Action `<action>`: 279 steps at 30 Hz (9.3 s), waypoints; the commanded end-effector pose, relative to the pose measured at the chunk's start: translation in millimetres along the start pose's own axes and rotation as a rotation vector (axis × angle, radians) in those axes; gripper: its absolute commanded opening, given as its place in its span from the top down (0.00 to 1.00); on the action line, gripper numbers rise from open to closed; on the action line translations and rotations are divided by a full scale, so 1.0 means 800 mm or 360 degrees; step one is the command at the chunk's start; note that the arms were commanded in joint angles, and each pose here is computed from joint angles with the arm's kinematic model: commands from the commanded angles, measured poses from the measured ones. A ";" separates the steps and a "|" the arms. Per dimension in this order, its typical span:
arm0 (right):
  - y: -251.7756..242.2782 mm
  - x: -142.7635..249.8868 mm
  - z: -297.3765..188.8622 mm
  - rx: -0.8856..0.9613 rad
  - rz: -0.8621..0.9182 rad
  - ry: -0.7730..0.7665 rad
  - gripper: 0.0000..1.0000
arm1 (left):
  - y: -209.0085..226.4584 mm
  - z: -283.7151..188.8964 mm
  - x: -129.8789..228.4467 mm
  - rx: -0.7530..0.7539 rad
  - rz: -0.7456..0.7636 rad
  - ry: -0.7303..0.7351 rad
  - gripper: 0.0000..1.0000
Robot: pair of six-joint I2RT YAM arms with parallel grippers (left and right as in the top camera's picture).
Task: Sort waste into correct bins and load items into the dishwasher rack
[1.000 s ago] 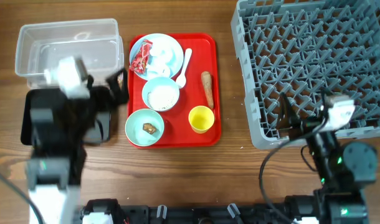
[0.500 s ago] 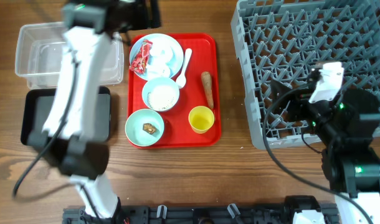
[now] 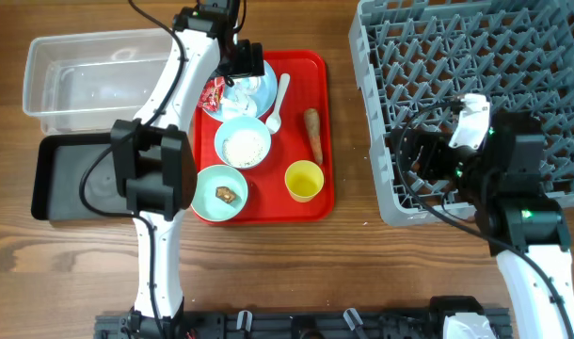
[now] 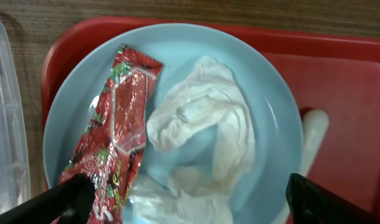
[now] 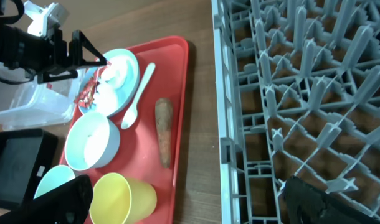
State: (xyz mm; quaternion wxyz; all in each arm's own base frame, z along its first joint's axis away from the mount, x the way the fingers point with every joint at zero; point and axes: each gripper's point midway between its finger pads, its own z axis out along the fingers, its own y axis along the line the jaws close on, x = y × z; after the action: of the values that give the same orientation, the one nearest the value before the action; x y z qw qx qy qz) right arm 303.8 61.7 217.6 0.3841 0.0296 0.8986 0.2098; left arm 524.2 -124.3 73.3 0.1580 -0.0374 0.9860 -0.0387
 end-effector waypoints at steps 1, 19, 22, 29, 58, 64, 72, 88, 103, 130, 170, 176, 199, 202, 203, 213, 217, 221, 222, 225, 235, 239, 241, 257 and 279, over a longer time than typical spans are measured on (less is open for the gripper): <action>0.004 -0.003 0.006 -0.0027 0.0020 0.0024 0.00 | 0.010 0.039 0.006 -0.0072 0.0017 0.0049 0.00; -0.004 0.005 0.022 -0.0009 0.0051 0.0099 0.00 | 0.002 0.082 0.036 -0.0091 0.0027 0.0183 0.96; -0.004 0.005 0.022 -0.0009 0.0051 0.0100 0.00 | -0.001 0.080 0.036 -0.0083 0.0033 0.0179 0.96; -0.004 0.005 0.022 -0.0009 0.0052 0.0100 0.00 | -0.015 0.003 0.001 0.0086 -0.0024 0.0027 0.96; -0.005 0.013 0.022 0.0001 0.0107 0.0137 0.00 | 0.284 -0.105 -0.053 -0.0280 -0.0921 -0.0295 0.96; -0.007 0.017 0.021 0.0008 0.0113 0.0159 0.00 | 0.291 -0.083 -0.041 -0.0253 -0.0955 -0.0205 0.10; -0.007 0.018 0.021 0.0008 0.0103 0.0164 0.00 | 0.284 -0.122 -0.055 -0.0223 -0.0844 -0.0313 0.00; -0.007 0.018 0.021 0.0008 0.0105 0.0164 0.00 | 0.237 -0.164 -0.082 -0.0004 0.0017 -0.0448 0.00; -0.007 0.018 0.021 0.0009 0.0105 0.0165 0.00 | 0.255 -0.159 -0.075 0.0003 -0.0711 -0.0418 0.01; -0.007 0.019 0.021 0.0010 0.0102 0.0168 0.00 | 0.094 -0.264 0.126 0.0200 -0.0102 0.0361 0.22; -0.014 0.034 0.031 0.0034 0.0144 0.0264 0.00 | 0.004 -0.048 0.341 0.0090 0.0170 0.0473 0.64; -0.017 0.042 0.033 0.0045 0.0162 0.0309 0.00 | 0.008 -0.044 0.342 0.0005 0.0127 0.0454 0.84; -0.016 0.044 0.033 0.0037 0.0168 0.0324 0.00 | 0.022 -0.153 0.278 0.0112 -0.0071 0.0278 0.96; -0.016 0.045 0.033 0.0037 0.0169 0.0326 0.00 | 0.045 -0.170 0.264 0.0135 -0.0180 0.0204 0.96; -0.016 0.045 0.033 0.0037 0.0169 0.0327 0.00 | 0.052 -0.175 0.259 0.0162 -0.0189 0.0187 0.96; -0.016 0.044 0.033 0.0037 0.0168 0.0325 0.00 | 0.142 -0.205 0.216 0.0638 -0.0358 0.0005 0.96; -0.016 0.045 0.033 0.0037 0.0169 0.0326 0.00 | 0.183 -0.212 0.200 0.0827 -0.0475 -0.0121 0.96; -0.016 0.044 0.033 0.0036 0.0169 0.0323 0.00 | 0.225 -0.214 0.186 0.1053 -0.0656 -0.0252 0.96; -0.016 0.044 0.033 0.0036 0.0168 0.0323 0.00 | 0.234 -0.216 0.183 0.1124 -0.0696 -0.0292 0.96; -0.015 0.045 0.033 0.0035 0.0171 0.0328 0.00 | 0.262 -0.223 0.173 0.1348 -0.0822 -0.0428 0.96; -0.014 0.043 0.033 0.0024 0.0166 0.0317 0.00 | 0.332 -0.244 0.148 0.1962 -0.1163 -0.0763 0.96; -0.014 0.043 0.033 0.0024 0.0165 0.0318 0.00 | 0.337 -0.236 0.147 0.1977 -0.1205 -0.0732 0.96; -0.014 0.043 0.033 0.0024 0.0166 0.0319 0.00 | 0.337 -0.236 0.146 0.2023 -0.1331 -0.0643 0.96; -0.013 0.036 0.034 0.0015 0.0151 0.0284 0.00 | 0.269 -0.262 0.139 0.1680 -0.1152 -0.0480 0.96; -0.011 0.025 0.036 0.0000 0.0125 0.0226 0.00 | 0.060 -0.176 0.317 0.0206 -0.0146 0.0212 0.96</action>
State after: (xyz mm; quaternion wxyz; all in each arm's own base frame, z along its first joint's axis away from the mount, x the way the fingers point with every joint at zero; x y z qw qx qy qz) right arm 307.2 63.6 175.0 0.3032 0.0589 0.9262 0.2162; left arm 239.5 -91.9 148.8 0.0958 -0.0573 0.9796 -0.1669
